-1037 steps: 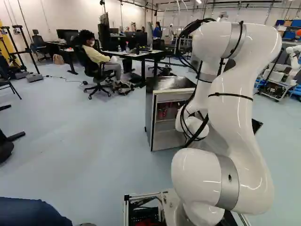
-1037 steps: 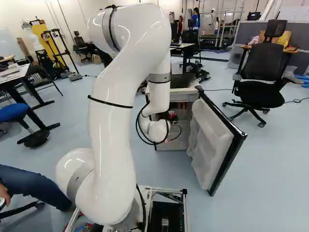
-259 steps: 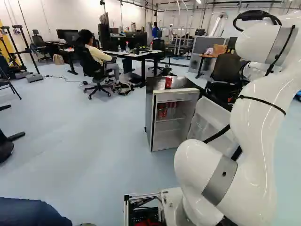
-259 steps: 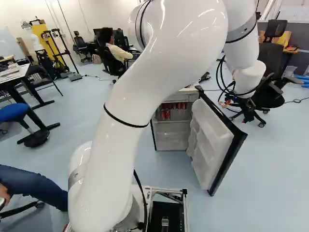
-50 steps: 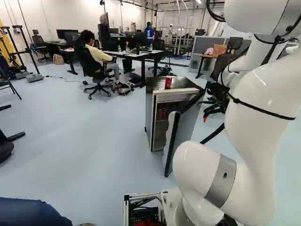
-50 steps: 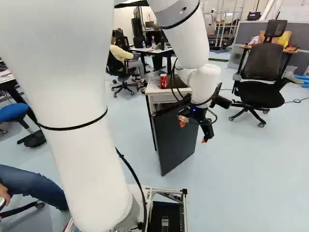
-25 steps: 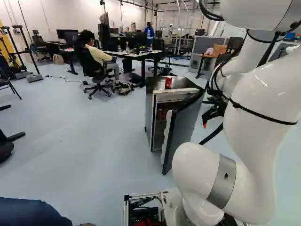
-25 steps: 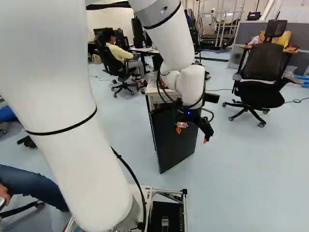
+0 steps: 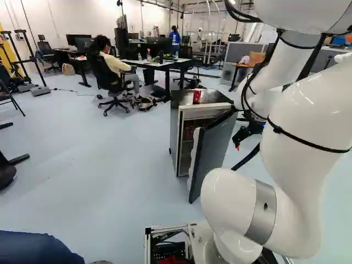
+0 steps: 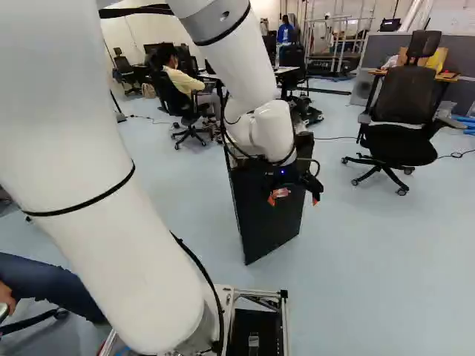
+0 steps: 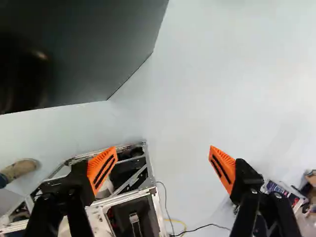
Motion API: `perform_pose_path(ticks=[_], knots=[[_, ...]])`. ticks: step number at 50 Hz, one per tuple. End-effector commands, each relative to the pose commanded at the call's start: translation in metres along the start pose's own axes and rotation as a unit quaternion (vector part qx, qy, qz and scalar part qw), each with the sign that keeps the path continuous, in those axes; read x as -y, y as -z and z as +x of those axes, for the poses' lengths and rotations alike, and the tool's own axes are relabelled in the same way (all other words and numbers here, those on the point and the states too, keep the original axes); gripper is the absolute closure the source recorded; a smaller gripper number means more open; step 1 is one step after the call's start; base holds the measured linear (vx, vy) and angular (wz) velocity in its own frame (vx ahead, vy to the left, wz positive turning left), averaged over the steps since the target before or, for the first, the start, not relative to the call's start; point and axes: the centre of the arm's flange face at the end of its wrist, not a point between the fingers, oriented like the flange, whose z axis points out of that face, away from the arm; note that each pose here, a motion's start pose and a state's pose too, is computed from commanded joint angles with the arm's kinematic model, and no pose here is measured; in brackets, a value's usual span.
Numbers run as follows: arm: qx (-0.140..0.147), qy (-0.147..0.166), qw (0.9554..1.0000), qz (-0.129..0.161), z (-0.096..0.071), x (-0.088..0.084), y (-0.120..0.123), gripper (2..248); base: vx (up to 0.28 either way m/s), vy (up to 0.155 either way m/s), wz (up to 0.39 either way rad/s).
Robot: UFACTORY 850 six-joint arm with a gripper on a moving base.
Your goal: Grab a drink from the fridge
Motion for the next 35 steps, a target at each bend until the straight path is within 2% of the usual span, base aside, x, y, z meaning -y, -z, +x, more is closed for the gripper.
perform_pose_path(ticks=[6, 13, 26, 35], knots=[[-0.021, 0.043, 0.9988, -0.010, 0.010, 0.007, 0.001, 3, 0.000, 0.000, 0.000], [-0.044, 0.089, 0.9948, -0.022, 0.025, 0.010, 0.001, 3, 0.000, 0.000, 0.000], [-0.079, 0.163, 0.9825, -0.041, 0.048, 0.010, -0.001, 3, 0.000, 0.000, 0.000], [-0.082, 0.198, 0.9755, -0.049, 0.052, 0.009, -0.004, 3, 0.000, 0.000, 0.000]])
